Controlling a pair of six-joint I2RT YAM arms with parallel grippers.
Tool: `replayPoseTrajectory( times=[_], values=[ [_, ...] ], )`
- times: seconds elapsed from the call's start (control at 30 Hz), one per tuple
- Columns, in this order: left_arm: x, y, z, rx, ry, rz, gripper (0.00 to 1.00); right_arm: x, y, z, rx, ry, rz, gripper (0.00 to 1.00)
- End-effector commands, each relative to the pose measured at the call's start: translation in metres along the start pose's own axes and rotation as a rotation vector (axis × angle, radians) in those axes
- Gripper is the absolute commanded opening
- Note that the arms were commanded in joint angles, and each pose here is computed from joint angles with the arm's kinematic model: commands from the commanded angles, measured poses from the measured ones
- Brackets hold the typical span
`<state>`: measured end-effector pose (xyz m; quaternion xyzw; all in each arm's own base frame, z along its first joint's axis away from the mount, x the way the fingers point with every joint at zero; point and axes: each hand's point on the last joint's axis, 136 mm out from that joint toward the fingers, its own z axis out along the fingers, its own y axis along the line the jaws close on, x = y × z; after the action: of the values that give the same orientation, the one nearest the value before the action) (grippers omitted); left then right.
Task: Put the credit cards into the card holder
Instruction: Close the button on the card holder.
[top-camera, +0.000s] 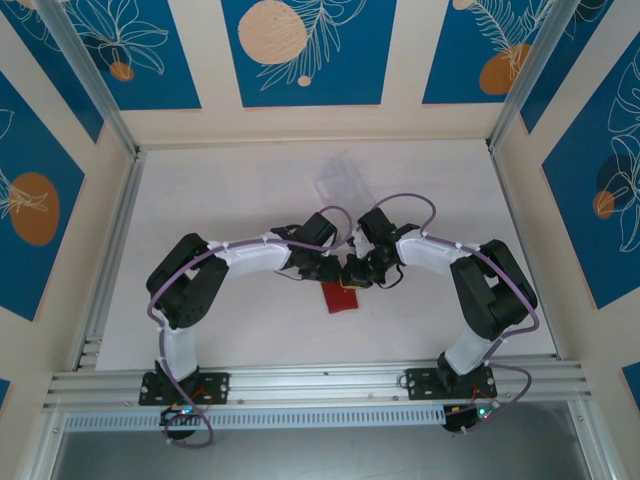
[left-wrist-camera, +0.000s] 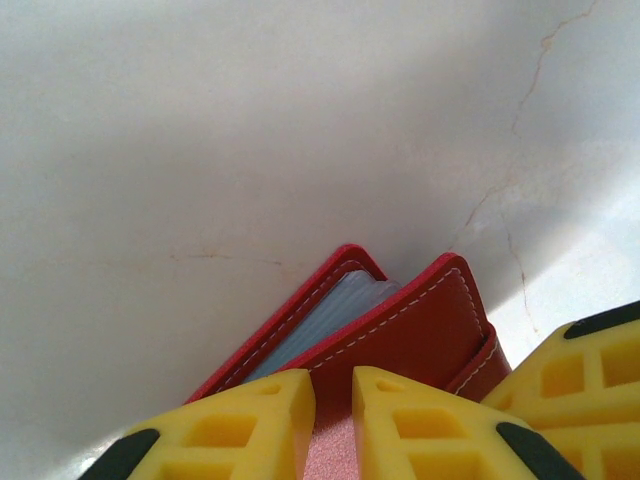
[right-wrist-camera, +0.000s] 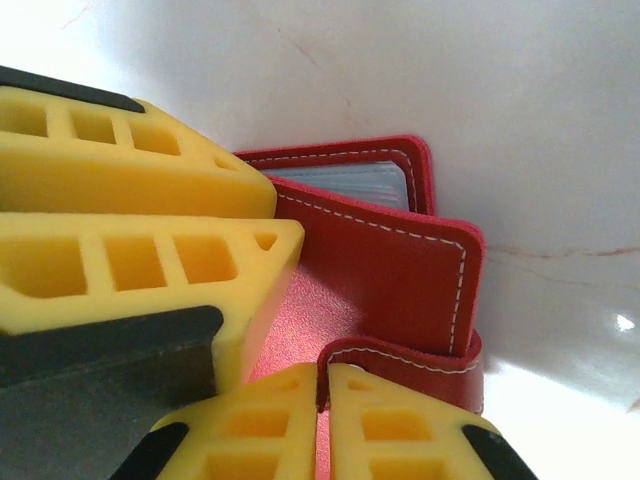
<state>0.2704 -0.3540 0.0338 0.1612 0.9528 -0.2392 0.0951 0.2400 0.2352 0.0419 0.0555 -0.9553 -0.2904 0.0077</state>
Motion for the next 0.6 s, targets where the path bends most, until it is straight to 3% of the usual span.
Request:
replayPoseTrajectory(
  times=[0.0,0.2,0.57],
  values=[
    [0.046,0.01,0.026,-0.044,0.142,-0.003,0.2,0.008,0.015,0.004,-0.079,0.037,-0.015,0.09],
    [0.046,0.01,0.026,-0.044,0.142,-0.004,0.2,0.011,0.015,-0.001,-0.077,0.035,-0.021,0.0],
    [0.047,0.01,0.027,-0.044,0.143,-0.005,0.2,0.016,0.018,-0.014,-0.13,0.021,-0.006,0.0]
  ],
)
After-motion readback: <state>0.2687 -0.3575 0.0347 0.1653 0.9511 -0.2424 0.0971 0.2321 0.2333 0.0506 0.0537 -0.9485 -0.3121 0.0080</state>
